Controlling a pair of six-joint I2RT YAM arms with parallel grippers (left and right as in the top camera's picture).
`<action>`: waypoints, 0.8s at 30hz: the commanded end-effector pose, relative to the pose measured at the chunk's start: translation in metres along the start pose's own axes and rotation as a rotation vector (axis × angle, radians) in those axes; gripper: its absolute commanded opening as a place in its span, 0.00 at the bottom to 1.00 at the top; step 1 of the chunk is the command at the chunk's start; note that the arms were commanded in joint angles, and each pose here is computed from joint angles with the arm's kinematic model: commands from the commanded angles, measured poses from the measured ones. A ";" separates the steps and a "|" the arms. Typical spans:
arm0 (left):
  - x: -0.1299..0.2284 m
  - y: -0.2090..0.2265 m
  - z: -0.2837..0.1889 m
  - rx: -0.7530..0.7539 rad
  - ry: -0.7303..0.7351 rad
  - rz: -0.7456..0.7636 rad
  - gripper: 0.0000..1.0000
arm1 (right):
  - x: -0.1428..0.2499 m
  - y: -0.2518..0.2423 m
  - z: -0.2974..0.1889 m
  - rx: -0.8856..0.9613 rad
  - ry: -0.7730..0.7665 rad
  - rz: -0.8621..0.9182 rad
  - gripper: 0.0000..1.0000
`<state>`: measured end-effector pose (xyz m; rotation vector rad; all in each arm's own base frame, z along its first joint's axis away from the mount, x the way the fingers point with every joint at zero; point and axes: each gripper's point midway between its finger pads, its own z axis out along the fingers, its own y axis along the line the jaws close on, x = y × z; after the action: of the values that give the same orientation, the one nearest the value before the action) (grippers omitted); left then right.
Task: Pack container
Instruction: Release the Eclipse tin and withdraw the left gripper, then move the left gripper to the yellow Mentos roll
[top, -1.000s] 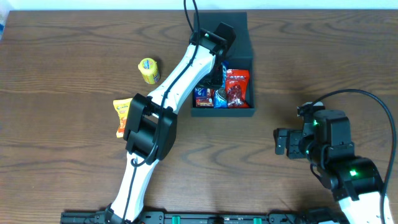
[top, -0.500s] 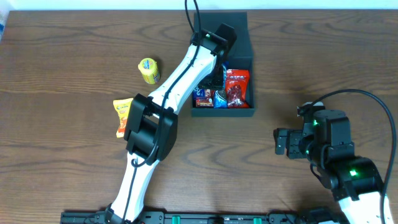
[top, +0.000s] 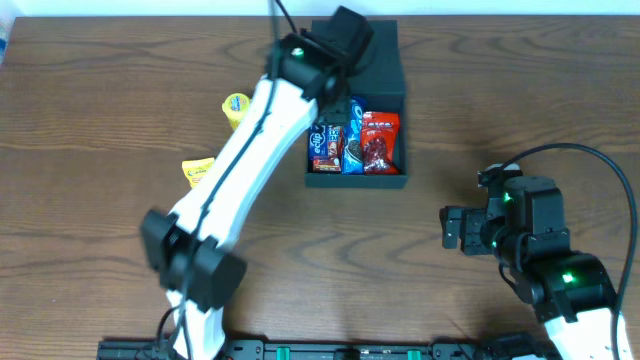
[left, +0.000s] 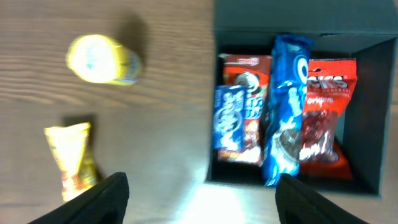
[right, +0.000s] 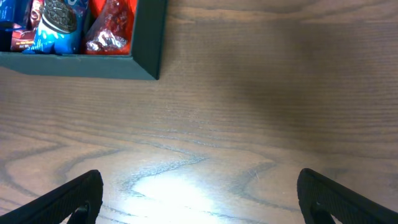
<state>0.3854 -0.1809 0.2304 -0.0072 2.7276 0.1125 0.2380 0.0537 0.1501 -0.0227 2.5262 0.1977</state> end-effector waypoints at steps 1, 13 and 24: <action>0.000 0.026 -0.020 -0.092 -0.043 -0.033 0.80 | -0.002 -0.001 -0.001 0.001 -0.005 -0.007 0.99; 0.067 0.084 -0.033 -0.200 -0.048 -0.131 0.96 | -0.002 -0.001 -0.001 0.001 -0.005 -0.007 0.99; 0.146 0.135 0.020 -0.238 0.107 -0.224 0.96 | -0.002 -0.001 -0.001 0.001 -0.005 -0.007 0.99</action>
<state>0.2631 -0.0547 0.1765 -0.3132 2.7427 0.3878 0.2379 0.0537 0.1500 -0.0227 2.5266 0.1976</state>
